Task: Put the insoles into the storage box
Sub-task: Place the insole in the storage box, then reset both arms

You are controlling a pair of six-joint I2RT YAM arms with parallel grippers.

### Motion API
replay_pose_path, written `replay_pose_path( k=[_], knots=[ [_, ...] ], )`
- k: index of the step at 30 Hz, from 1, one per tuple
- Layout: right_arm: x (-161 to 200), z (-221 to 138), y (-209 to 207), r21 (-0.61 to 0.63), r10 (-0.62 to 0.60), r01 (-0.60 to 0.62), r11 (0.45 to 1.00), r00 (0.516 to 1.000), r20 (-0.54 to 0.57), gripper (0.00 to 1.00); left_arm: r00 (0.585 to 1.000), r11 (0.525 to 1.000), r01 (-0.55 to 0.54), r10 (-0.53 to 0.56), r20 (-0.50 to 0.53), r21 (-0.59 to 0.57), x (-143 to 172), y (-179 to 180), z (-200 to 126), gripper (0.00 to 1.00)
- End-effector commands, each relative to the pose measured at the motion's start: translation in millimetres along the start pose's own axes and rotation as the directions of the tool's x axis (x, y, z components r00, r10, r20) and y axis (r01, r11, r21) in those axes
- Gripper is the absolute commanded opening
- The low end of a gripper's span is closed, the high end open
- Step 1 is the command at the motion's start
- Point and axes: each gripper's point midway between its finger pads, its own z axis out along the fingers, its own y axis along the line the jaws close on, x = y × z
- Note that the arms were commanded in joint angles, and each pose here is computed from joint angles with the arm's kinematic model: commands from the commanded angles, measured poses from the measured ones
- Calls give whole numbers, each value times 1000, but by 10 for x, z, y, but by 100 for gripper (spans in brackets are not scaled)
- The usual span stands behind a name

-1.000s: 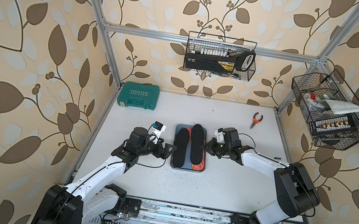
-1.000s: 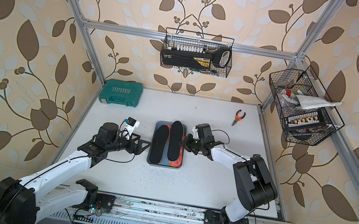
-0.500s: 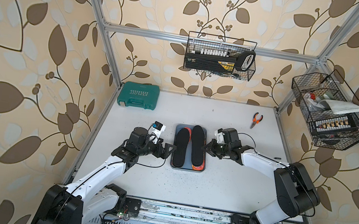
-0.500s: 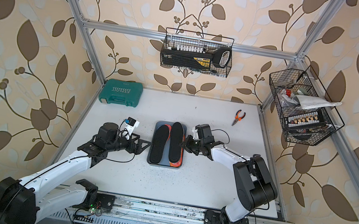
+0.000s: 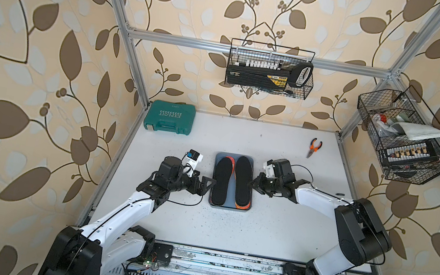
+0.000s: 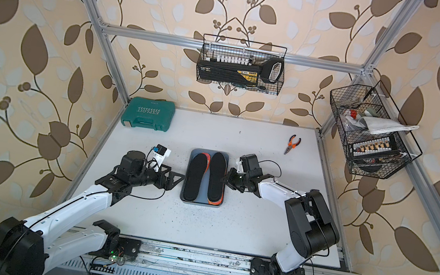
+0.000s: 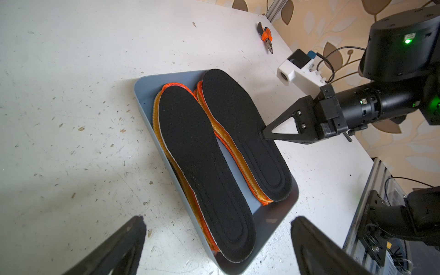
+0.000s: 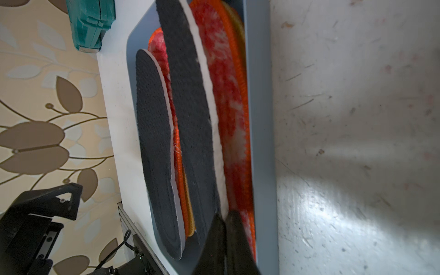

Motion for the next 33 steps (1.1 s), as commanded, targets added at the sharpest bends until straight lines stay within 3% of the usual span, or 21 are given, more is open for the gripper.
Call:
replay_pose_path(
  k=[1,11,17,21,24,25,27,29,31,33],
  knots=[
    [14,-46,-91,45,-12,12,999,1000,5,15,999,999,-29,29,14,16,-70,-53,3,99],
    [13,-218,20,62,-77,77,995,997,-12,27,1000,1000,-27,27,11,12,-68,-46,7,99],
    [-149,-643,106,186,-227,217,958,973,31,47,999,999,-38,39,37,-21,-100,-15,-50,99],
    [-419,-1052,121,334,-365,305,892,921,133,59,990,993,-54,67,127,-106,-238,50,-220,99],
    [-669,-1378,72,473,-489,340,813,840,236,73,962,961,-20,94,256,-276,-452,259,-468,99],
    [-764,-1504,19,534,-528,328,780,803,278,80,946,927,25,99,309,-374,-525,421,-589,99],
    [-924,-1724,-105,629,-588,284,724,731,346,90,920,816,116,127,371,-567,-584,776,-836,99],
    [-1049,-1909,-244,684,-636,243,688,655,407,93,908,657,170,185,375,-735,-560,1110,-1076,99],
    [-1123,-2028,-389,701,-657,209,682,597,461,94,905,517,219,211,371,-828,-520,1341,-1275,99],
    [-1187,-2131,-579,707,-658,155,690,541,524,95,912,452,228,210,352,-862,-467,1502,-1351,99]
  ],
)
